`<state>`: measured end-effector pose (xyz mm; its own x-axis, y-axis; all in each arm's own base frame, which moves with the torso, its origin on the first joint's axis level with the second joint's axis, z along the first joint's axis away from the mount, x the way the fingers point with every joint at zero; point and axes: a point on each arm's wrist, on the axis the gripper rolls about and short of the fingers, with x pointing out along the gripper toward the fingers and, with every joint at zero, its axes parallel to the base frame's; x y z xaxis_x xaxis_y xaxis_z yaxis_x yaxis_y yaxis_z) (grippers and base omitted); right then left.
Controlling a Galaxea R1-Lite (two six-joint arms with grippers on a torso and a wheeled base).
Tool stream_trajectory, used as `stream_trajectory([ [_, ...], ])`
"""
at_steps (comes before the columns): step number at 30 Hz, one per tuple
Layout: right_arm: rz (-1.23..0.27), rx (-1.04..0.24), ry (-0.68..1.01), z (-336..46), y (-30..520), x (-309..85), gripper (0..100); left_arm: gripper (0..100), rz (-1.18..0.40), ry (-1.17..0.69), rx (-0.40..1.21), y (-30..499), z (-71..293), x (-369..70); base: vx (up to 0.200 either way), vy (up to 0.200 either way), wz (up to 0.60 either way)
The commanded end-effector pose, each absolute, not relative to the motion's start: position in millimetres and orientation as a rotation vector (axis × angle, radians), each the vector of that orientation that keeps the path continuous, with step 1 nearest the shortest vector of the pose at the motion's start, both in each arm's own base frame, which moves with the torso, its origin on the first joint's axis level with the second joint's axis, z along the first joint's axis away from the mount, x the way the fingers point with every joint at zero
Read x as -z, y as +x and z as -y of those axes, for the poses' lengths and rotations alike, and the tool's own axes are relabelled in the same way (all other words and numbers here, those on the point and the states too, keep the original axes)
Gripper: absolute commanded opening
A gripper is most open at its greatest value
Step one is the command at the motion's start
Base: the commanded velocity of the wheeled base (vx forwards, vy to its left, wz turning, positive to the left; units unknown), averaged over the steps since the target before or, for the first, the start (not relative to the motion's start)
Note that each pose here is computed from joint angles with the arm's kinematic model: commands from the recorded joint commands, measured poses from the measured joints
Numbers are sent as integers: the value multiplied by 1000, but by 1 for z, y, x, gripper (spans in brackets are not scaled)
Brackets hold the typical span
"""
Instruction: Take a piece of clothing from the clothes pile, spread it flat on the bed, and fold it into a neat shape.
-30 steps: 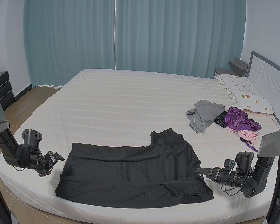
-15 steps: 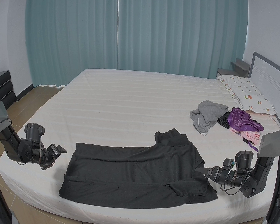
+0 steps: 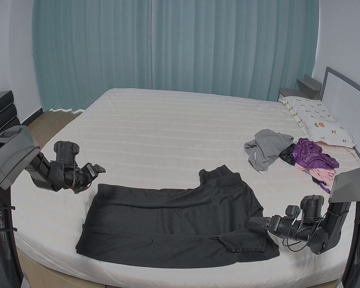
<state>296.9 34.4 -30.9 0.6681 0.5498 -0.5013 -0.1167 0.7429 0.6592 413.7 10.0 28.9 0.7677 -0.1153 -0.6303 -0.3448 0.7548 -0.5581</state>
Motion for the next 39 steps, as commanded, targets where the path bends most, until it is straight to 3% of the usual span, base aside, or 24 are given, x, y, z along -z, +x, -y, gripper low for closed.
stream_trajectory([
  [1, -781, -386, 644, -32, 303, 48, 100, 100, -735, -705, -113, 456, 2, 10, 0, 0, 0],
  [6, -788, -393, 652, -30, 303, 50, 100, 100, -752, -699, -143, 479, -4, 28, 0, 0, 0],
  [15, -794, -421, 667, -27, 301, 48, 100, 100, -816, -688, -175, 474, -7, 33, 0, 0, 0],
  [29, -795, -423, 667, -28, 301, 48, 100, 100, -769, -703, -151, 486, -7, 34, 0, 0, 0],
  [30, -795, -423, 667, -28, 301, 48, 100, 0, -769, -705, -152, 486, -7, 34, 0, 0, 0],
  [39, -796, -422, 667, -27, 300, 48, 100, 0, -741, -719, -214, 486, -14, 32, 0, 0, 0],
])
